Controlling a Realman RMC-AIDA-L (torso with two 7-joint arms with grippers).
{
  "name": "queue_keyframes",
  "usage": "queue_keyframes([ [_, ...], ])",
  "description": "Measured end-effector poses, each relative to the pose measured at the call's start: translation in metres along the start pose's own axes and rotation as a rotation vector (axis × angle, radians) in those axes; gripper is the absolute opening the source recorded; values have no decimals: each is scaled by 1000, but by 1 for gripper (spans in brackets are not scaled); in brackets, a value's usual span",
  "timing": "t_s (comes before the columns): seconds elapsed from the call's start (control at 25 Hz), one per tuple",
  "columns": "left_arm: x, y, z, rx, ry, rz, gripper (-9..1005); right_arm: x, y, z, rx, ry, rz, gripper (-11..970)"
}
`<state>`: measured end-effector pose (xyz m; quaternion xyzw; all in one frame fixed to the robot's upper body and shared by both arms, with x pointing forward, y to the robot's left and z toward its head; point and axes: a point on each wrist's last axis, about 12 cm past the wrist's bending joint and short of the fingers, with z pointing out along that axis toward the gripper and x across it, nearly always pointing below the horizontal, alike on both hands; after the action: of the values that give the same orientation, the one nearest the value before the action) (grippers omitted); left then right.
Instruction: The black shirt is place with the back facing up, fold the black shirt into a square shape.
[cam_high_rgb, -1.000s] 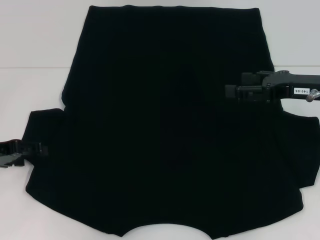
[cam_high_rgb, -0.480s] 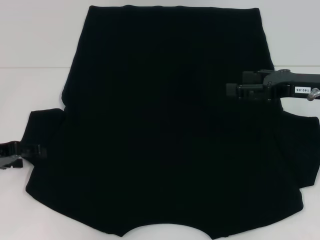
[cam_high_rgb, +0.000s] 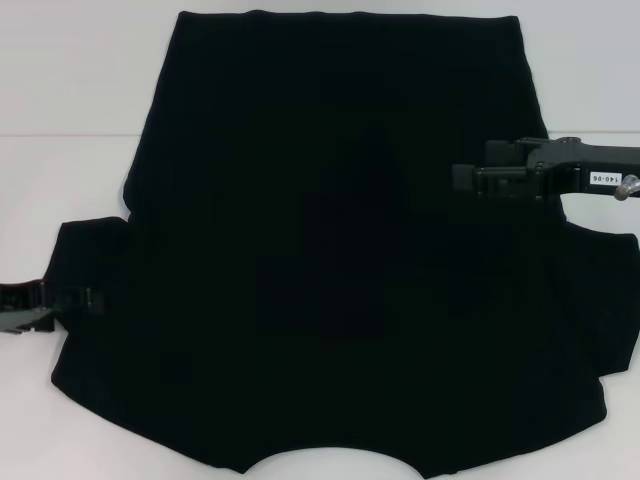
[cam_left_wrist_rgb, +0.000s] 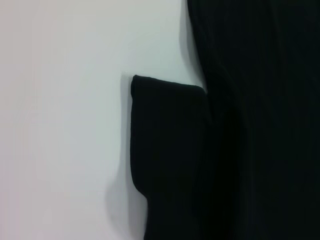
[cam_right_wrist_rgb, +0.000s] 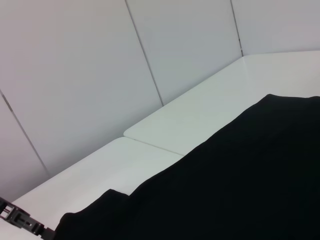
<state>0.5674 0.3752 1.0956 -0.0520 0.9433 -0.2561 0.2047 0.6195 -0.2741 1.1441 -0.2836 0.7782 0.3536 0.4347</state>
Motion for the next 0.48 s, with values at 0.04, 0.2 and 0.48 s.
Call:
queue_keyframes([
  [0.04,-1,-1,0,-1,-2,2,874,0,0,0,0,0,0,914],
  [0.2,-5,-1,1,-9,-14,9,874,0,0,0,1,-2,1,914],
  [0.48,-8,-2,1,-15,-27,13,875,0,0,-1,3,-5,1,915],
])
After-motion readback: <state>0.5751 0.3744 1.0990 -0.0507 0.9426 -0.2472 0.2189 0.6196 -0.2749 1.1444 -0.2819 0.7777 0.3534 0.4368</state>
